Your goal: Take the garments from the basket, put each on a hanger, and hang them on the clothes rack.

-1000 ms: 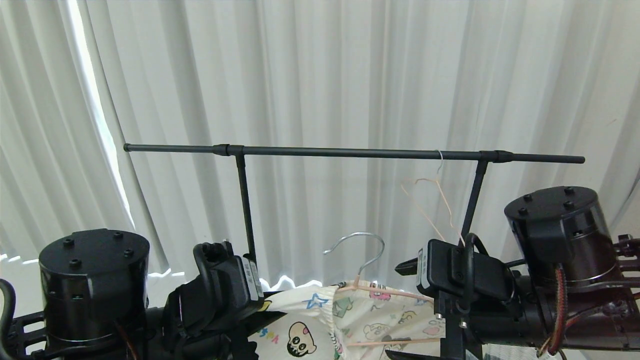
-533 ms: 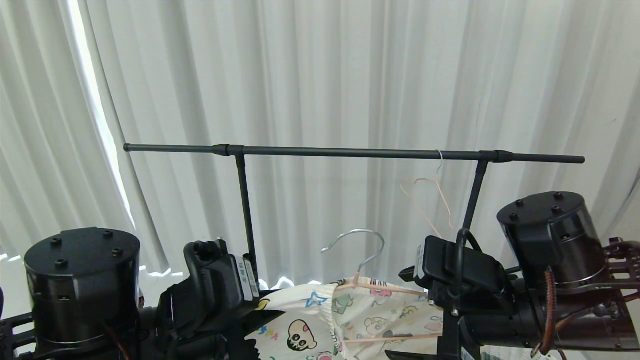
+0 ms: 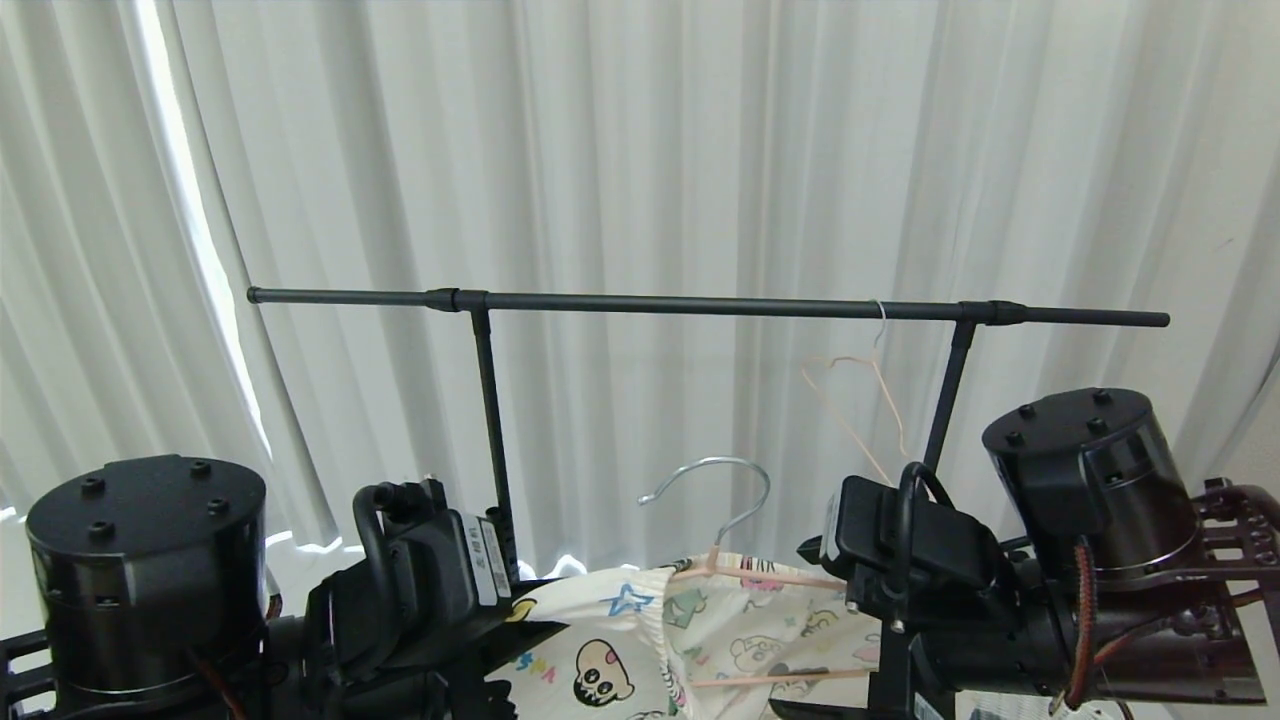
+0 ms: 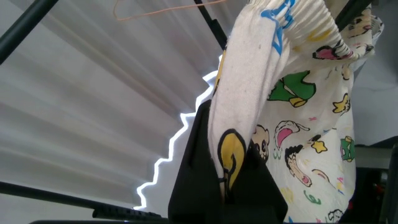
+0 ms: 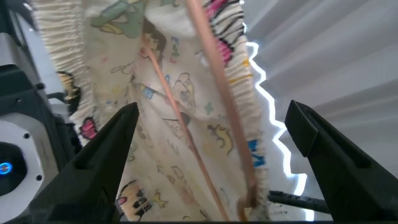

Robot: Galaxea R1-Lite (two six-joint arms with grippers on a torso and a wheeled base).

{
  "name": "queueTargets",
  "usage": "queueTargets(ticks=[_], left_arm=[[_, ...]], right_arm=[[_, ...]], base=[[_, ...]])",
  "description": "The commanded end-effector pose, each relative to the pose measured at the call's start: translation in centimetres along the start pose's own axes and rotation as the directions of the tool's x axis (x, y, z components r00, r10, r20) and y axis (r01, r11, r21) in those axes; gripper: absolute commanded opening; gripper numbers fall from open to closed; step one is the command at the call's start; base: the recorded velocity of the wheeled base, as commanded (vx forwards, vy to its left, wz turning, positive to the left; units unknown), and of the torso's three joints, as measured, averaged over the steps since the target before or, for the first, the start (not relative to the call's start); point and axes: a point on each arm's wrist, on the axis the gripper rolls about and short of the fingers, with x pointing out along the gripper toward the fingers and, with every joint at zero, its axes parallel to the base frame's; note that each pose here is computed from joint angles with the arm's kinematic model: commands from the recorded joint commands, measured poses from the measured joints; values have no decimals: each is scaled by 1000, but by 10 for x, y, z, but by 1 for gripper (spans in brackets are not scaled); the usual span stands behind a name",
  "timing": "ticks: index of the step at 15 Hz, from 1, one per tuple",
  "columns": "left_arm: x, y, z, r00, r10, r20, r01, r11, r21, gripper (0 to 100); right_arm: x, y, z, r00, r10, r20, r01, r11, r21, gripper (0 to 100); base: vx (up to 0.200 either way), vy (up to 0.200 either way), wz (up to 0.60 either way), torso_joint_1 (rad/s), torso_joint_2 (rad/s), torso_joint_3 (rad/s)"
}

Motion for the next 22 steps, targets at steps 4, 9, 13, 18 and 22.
queueTargets(ticks=[4,9,13,18,22], left_arm=[[0,0,0,1000,-2,2,2,1000,1,0],[0,0,1,1000,-1,3,1,1000,2,0],[0,0,1,1000,-1,3,1,1000,2,0],[0,0,1,1000,-1,5,1,1000,2,0],[0,0,1,1000,0,6,0,1000,3,0]], right_arm=[[1,0,-1,1000,-9,-9,9,1000,-3,100],[1,0,-1,1000,-15,-11,15,1000,-5,100],[0,-1,-1,997,-69,-24,69,998,-6,100],[1,0,0,998,-66,-23,65,998,-10,0],[0,-1,0,997,-72,-22,72,997,-9,0]], base=[[0,0,0,0,0,0],[0,0,0,0,0,0],[0,0,0,0,0,0],[0,0,0,0,0,0],[0,0,0,0,0,0]])
